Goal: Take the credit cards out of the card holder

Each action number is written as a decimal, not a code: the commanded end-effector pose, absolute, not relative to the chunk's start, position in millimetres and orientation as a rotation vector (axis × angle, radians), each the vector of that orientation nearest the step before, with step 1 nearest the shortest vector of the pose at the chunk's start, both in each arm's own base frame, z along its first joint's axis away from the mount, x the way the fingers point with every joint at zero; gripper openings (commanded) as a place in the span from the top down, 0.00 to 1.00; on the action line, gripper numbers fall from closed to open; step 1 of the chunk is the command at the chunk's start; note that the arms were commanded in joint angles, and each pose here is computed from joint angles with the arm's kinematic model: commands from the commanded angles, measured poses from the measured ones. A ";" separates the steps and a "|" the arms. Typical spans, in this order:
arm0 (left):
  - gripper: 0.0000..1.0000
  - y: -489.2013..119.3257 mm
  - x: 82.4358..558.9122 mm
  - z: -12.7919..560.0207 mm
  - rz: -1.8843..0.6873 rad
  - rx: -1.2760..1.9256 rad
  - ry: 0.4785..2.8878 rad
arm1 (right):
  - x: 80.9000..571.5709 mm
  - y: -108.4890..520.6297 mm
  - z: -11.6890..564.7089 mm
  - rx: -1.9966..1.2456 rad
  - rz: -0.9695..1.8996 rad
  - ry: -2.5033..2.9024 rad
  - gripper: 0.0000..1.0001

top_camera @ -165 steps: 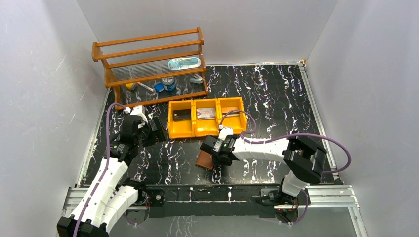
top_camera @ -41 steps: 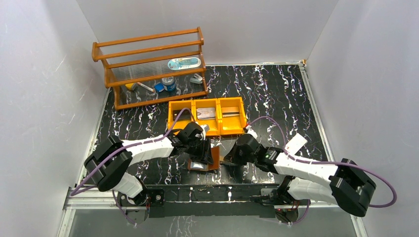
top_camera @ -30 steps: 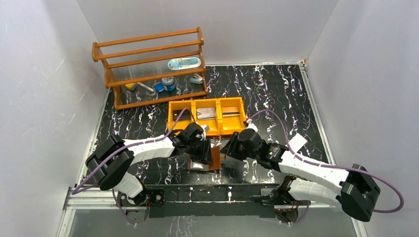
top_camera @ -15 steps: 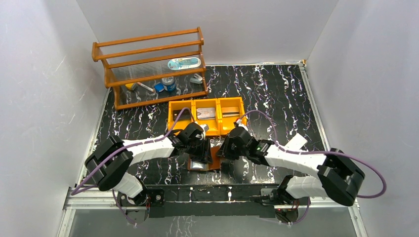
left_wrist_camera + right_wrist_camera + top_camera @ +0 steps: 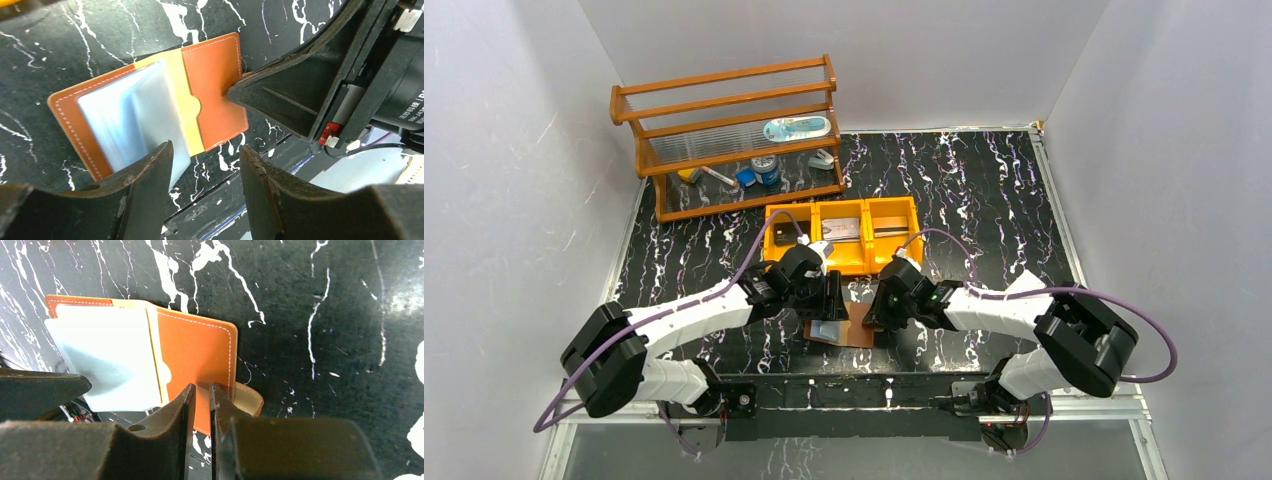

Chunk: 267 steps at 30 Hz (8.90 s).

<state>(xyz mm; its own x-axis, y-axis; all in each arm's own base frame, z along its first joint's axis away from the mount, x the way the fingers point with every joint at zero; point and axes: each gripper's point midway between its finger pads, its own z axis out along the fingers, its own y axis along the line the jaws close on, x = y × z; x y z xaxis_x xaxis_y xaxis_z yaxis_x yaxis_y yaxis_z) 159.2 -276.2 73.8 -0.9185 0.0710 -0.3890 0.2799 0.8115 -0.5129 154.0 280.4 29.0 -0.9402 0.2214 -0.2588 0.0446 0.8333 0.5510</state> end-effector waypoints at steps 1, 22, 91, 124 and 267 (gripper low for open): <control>0.49 -261.2 161.4 75.5 -0.731 0.281 2.626 | 163.1 298.3 45.4 0.148 0.868 2.669 0.75; 0.32 -260.9 159.4 85.0 -0.741 0.302 2.621 | 161.3 298.6 41.2 0.149 0.867 2.682 0.74; 0.58 -327.3 145.8 69.9 -1.087 0.400 2.654 | 175.6 293.8 70.1 0.314 1.008 2.532 0.67; 0.61 -312.8 132.8 58.5 -1.048 0.394 2.671 | 172.4 302.5 48.6 0.191 0.914 2.682 0.77; 0.44 -298.1 138.2 45.7 -0.870 0.402 2.735 | 168.6 318.3 50.8 0.113 1.067 2.701 0.44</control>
<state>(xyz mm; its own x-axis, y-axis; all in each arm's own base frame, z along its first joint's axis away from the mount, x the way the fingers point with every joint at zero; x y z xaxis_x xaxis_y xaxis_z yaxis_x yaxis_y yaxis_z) 145.2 -299.2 40.6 -0.9368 0.1721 -0.3045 0.3128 0.8019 -0.5090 165.0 297.9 39.9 -0.9589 0.2175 -0.1820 0.0525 0.7667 0.6398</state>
